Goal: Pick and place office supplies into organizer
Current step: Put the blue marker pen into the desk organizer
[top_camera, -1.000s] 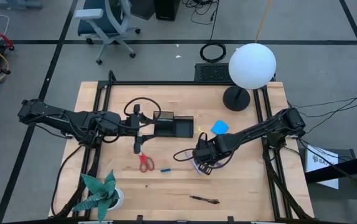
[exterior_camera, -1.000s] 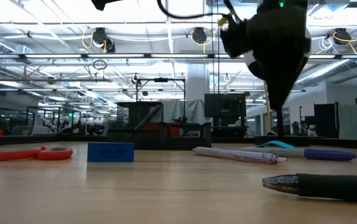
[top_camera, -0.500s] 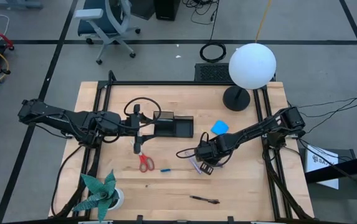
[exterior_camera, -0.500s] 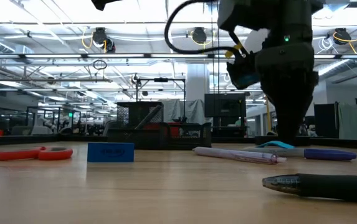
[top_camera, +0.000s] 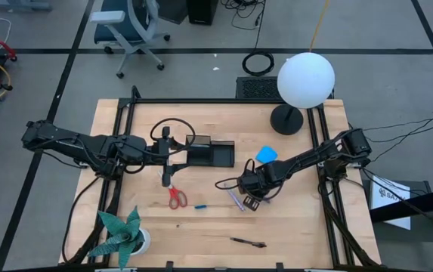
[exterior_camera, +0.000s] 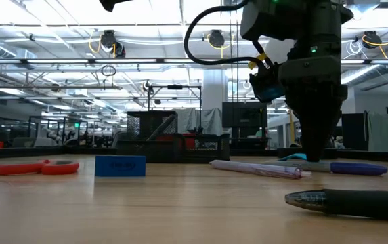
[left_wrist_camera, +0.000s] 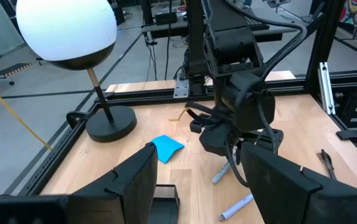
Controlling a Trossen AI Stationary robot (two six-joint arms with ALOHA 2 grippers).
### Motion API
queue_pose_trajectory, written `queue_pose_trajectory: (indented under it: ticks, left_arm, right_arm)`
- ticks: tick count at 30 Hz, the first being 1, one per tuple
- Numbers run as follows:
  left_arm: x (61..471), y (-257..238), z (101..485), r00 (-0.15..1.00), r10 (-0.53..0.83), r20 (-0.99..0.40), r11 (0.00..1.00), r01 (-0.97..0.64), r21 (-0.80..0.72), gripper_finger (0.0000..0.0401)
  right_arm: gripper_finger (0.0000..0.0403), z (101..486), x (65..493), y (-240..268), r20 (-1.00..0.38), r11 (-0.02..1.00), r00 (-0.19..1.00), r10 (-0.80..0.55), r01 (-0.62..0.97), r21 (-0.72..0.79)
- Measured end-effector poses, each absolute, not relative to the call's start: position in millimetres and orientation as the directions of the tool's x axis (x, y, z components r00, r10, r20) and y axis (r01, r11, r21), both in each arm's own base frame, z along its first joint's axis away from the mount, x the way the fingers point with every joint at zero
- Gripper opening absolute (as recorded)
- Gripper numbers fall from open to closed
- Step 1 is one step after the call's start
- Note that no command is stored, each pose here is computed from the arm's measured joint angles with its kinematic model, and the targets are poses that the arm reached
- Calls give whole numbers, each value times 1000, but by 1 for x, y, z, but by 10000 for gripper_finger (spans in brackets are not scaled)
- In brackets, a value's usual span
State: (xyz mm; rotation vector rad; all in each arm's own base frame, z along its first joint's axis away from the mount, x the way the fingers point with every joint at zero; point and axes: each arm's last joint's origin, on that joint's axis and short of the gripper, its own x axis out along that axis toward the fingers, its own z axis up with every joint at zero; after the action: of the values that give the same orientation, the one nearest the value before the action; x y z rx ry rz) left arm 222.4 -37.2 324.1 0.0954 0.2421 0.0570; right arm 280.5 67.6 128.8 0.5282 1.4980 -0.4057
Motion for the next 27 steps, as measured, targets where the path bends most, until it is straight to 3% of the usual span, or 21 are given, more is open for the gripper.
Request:
queue_pose_trajectory:
  ticks: [27]
  left_arm:
    - [222,-37,324,969,67,-236,995,-47,90,239]
  right_arm:
    - [85,127,277,50,-999,847,-23,23,532,8]
